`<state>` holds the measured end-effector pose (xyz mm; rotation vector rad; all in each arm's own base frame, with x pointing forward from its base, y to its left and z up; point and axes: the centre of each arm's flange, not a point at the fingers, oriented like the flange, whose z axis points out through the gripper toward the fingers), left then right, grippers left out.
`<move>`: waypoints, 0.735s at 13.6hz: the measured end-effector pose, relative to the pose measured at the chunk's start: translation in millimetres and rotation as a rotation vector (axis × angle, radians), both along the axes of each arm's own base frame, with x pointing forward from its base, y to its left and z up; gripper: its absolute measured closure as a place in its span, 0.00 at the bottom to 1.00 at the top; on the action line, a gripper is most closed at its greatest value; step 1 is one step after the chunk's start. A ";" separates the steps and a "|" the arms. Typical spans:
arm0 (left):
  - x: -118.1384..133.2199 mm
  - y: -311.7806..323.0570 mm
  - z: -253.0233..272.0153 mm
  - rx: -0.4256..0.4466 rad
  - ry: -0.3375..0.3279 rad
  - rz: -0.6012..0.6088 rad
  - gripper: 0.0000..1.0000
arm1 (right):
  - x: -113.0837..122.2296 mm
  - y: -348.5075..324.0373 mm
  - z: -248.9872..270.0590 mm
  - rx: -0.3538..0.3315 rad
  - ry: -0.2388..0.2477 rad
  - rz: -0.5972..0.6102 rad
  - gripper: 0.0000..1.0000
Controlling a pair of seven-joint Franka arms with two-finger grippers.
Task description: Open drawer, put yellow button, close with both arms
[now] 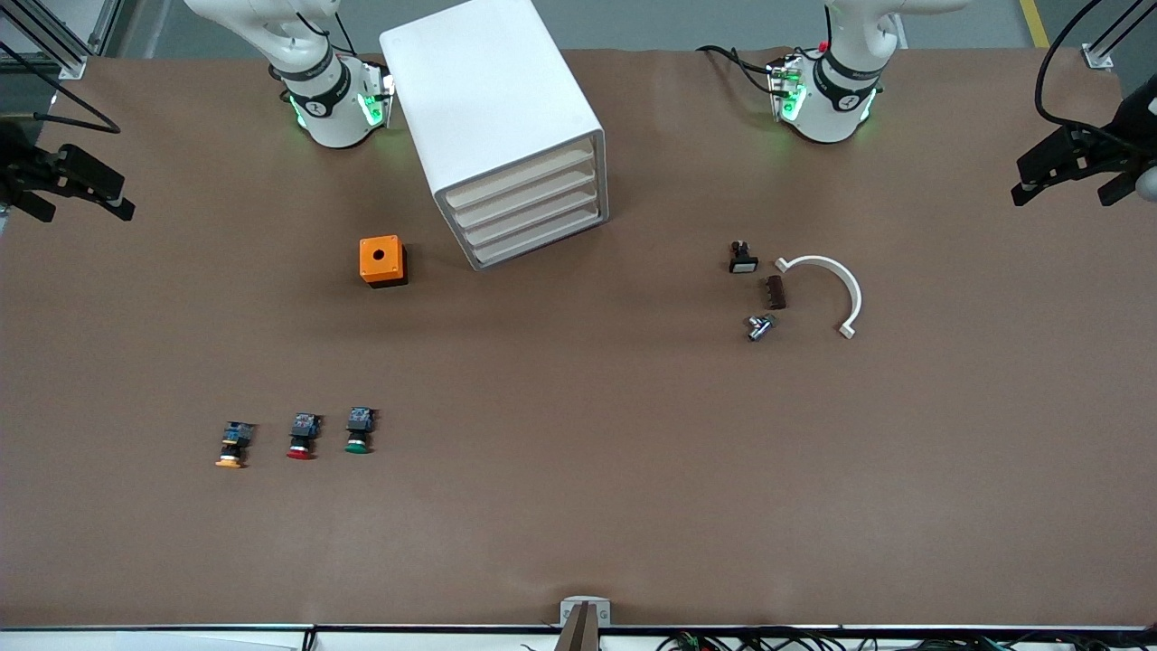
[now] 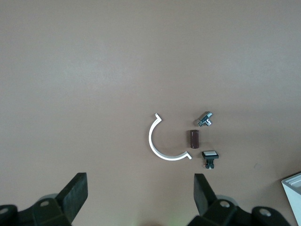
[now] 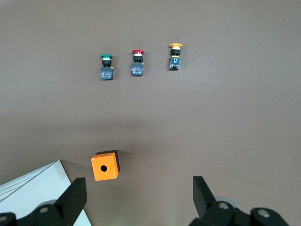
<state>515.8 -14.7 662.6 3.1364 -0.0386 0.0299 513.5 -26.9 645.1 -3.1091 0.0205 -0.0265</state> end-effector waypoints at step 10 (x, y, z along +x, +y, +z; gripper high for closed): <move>-0.3 -4.4 -0.6 -0.039 0.008 0.056 0.00 | 0.0 1.5 0.0 0.000 0.000 0.004 0.00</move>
